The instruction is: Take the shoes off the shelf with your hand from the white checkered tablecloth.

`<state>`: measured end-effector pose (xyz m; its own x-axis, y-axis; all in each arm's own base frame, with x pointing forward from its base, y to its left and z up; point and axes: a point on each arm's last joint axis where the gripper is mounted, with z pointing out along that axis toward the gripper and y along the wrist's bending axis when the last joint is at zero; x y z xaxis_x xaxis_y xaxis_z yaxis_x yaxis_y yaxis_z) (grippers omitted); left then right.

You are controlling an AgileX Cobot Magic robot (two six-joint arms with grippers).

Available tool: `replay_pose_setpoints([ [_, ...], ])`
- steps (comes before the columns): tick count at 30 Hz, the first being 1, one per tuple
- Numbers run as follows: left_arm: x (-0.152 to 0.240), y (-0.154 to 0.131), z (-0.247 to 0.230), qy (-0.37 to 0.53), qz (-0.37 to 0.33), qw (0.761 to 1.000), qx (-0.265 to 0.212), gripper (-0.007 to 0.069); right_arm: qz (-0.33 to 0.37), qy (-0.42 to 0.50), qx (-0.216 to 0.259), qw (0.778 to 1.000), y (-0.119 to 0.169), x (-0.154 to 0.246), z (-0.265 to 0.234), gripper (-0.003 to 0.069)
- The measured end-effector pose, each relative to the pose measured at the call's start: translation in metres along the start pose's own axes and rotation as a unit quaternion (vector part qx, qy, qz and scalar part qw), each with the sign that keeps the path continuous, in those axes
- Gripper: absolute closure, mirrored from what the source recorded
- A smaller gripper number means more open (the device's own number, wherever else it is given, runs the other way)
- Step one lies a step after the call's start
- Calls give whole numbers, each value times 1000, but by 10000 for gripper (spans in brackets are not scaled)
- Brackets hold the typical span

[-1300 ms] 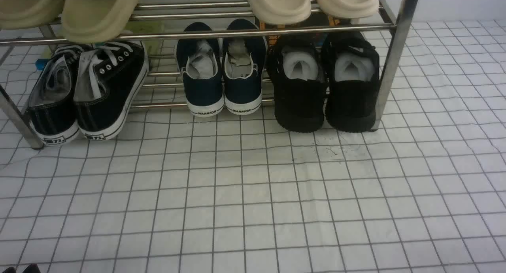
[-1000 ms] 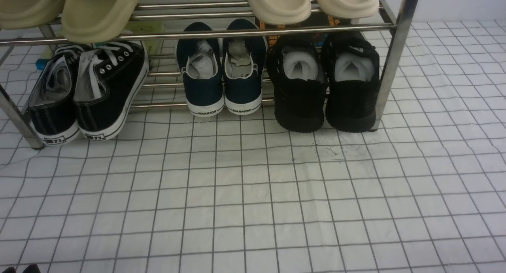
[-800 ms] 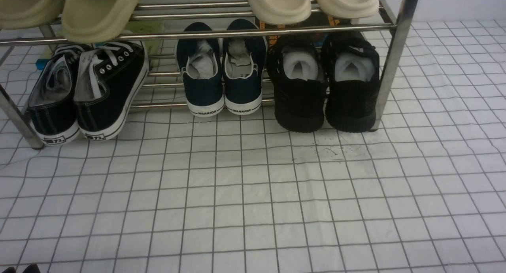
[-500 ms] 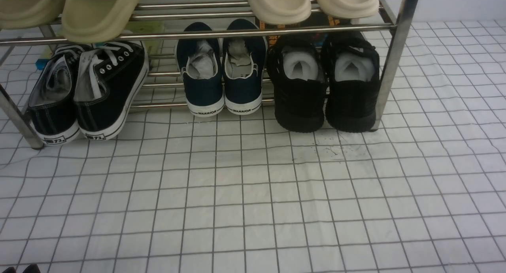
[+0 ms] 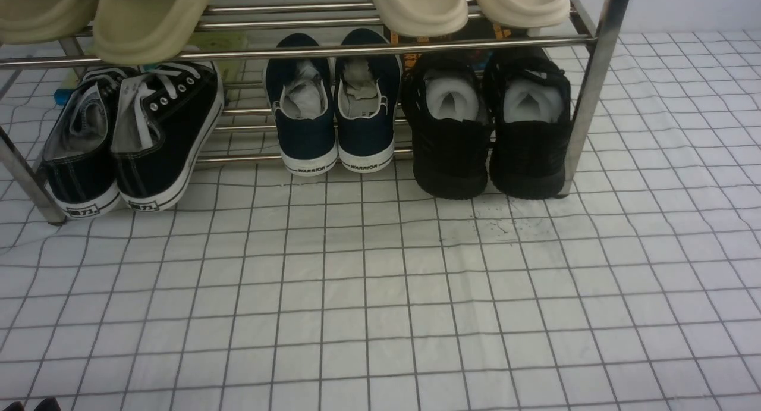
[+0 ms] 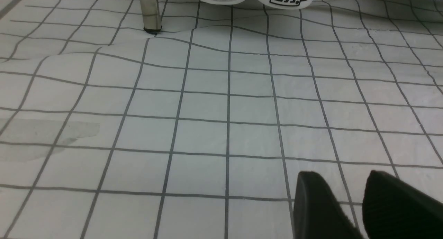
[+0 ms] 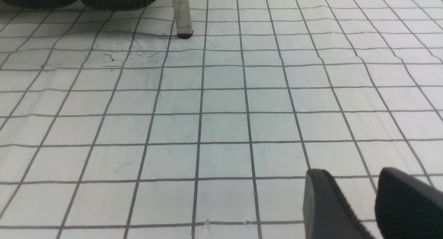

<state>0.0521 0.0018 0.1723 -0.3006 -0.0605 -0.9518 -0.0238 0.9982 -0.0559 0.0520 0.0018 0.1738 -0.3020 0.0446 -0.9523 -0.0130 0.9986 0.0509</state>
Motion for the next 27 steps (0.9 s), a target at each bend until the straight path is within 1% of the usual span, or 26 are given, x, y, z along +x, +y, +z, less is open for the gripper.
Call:
replay_pose_setpoints([
  [4, 0, 0, 0, 0, 0, 1000, 0, 385, 4, -1, 0, 1000, 0, 0, 0, 418],
  [5, 0, 0, 0, 0, 0, 1000, 0, 385, 40, -2, -10, 999, 2, 0, 0, 418],
  [7, 0, 0, 0, 0, 0, 1000, 0, 385, 142, 0, -33, 989, 6, -1, 0, 418],
  [8, 0, 0, 0, 0, 0, 1000, 0, 385, 191, 3, -45, 980, 8, -1, 0, 418],
  [9, 0, 0, 0, 0, 0, 1000, 0, 385, 251, 8, -60, 966, 11, -1, -1, 418],
  [10, 0, 0, 0, 0, 0, 1000, 0, 385, 305, 13, -73, 950, 13, -1, -1, 418],
  [11, 0, 0, 0, 0, 0, 1000, 0, 385, 364, 18, -88, 927, 16, -2, -1, 418],
  [12, 0, 0, 0, 0, 0, 1000, 0, 385, 394, 22, -96, 914, 17, -2, -1, 418],
  [13, 0, 0, 0, 0, 0, 1000, 0, 385, 400, 23, -97, 911, 18, -2, -1, 418],
  [15, 0, 0, 0, 0, 0, 1000, 0, 385, 441, 30, -111, 890, 20, -2, -1, 418],
  [16, 0, 0, 0, 0, 0, 1000, 0, 385, 450, 30, -114, 885, 21, -3, -2, 418],
  [19, 0, 0, 0, 0, 0, 1000, 0, 385, 457, 29, -117, 881, 21, -3, -2, 420],
  [21, 0, 0, 0, 0, 0, 1000, 0, 385, 455, 27, -117, 882, 21, -3, -2, 428],
  [22, 0, 0, 0, 0, 0, 1000, 0, 385, 431, 16, -120, 894, 21, -9, -4, 453],
  [23, 0, 0, 0, 0, 0, 1000, 0, 385, 426, 14, -120, 896, 21, -10, -4, 462],
  [24, 0, 0, 0, 0, 0, 1000, 0, 385, 381, -8, -122, 917, 21, -25, -10, 501],
  [25, 0, 0, 0, 0, 0, 1000, 0, 385, 353, -18, -121, 928, 21, -35, -13, 536],
  [26, 0, 0, 0, 0, 0, 1000, 0, 385, 343, -17, -119, 932, 21, -38, -13, 544],
  [27, 0, 0, 0, 0, 0, 1000, 0, 385, 309, -25, -114, 944, 20, -51, -17, 575],
])
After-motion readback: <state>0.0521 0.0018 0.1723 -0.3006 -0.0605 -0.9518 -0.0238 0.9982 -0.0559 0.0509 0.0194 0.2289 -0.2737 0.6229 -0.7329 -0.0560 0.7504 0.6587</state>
